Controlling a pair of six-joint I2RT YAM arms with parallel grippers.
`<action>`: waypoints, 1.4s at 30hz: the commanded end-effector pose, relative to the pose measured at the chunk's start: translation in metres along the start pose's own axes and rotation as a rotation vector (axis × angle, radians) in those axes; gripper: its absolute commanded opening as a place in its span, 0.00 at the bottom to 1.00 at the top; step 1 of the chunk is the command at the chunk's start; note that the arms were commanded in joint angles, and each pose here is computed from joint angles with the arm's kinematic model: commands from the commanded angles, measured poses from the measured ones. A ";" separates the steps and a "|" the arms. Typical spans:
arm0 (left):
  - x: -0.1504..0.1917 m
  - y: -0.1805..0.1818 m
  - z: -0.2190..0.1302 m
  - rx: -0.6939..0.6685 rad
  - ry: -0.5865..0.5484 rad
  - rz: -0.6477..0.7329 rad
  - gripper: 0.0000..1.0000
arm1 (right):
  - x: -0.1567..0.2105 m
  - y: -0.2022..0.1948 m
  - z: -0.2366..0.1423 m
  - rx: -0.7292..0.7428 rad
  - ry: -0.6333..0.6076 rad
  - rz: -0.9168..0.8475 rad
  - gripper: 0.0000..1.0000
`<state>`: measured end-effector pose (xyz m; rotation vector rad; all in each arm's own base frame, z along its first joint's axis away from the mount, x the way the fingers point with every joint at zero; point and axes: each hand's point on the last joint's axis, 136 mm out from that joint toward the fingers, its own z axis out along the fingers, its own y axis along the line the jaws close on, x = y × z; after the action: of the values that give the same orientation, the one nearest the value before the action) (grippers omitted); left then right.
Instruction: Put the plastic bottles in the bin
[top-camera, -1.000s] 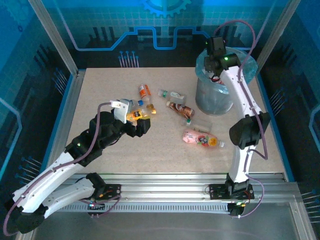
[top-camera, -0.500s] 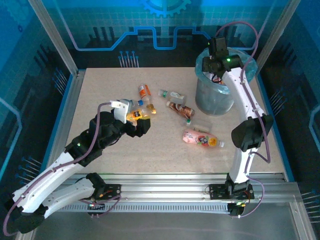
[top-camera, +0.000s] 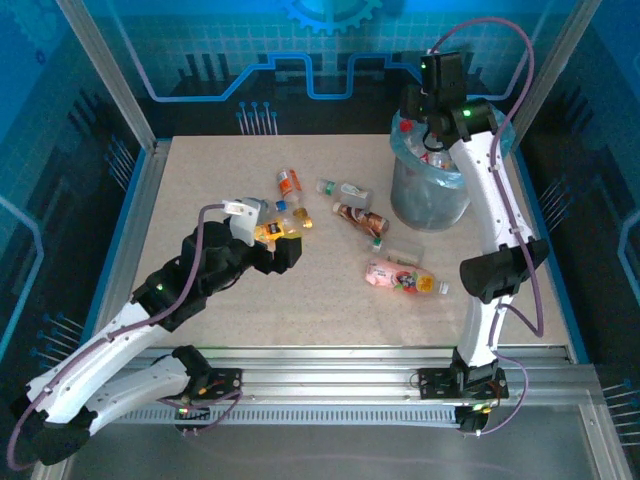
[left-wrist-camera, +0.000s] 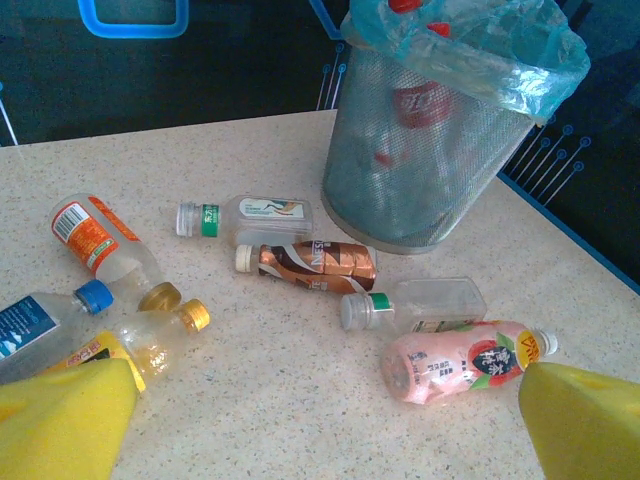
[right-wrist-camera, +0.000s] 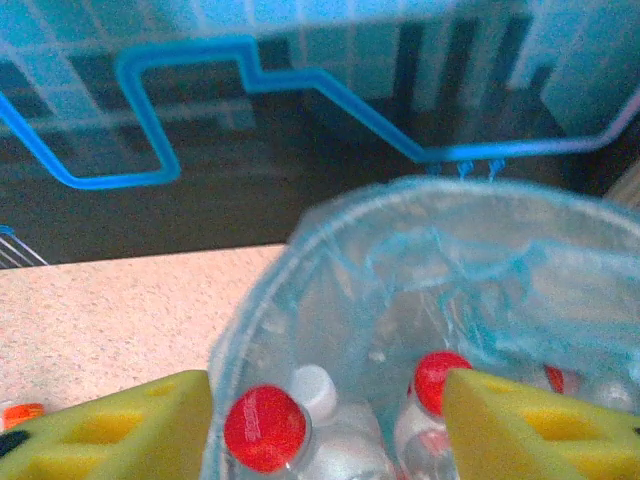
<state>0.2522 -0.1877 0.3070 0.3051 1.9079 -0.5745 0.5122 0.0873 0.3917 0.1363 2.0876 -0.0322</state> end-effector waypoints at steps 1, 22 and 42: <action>-0.017 0.000 -0.005 -0.010 -0.043 -0.038 0.99 | -0.003 0.021 0.014 -0.069 -0.006 -0.004 0.51; -0.007 0.005 0.002 -0.034 -0.020 -0.051 0.99 | 0.069 0.000 0.058 -0.033 0.207 0.006 0.33; -0.016 0.029 -0.007 -0.183 -0.036 -0.096 0.98 | 0.000 0.036 -0.023 -0.202 0.011 0.053 0.67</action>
<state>0.2632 -0.1758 0.3067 0.1847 1.9407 -0.5153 0.5165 0.1103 0.3637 0.1135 2.1743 0.1920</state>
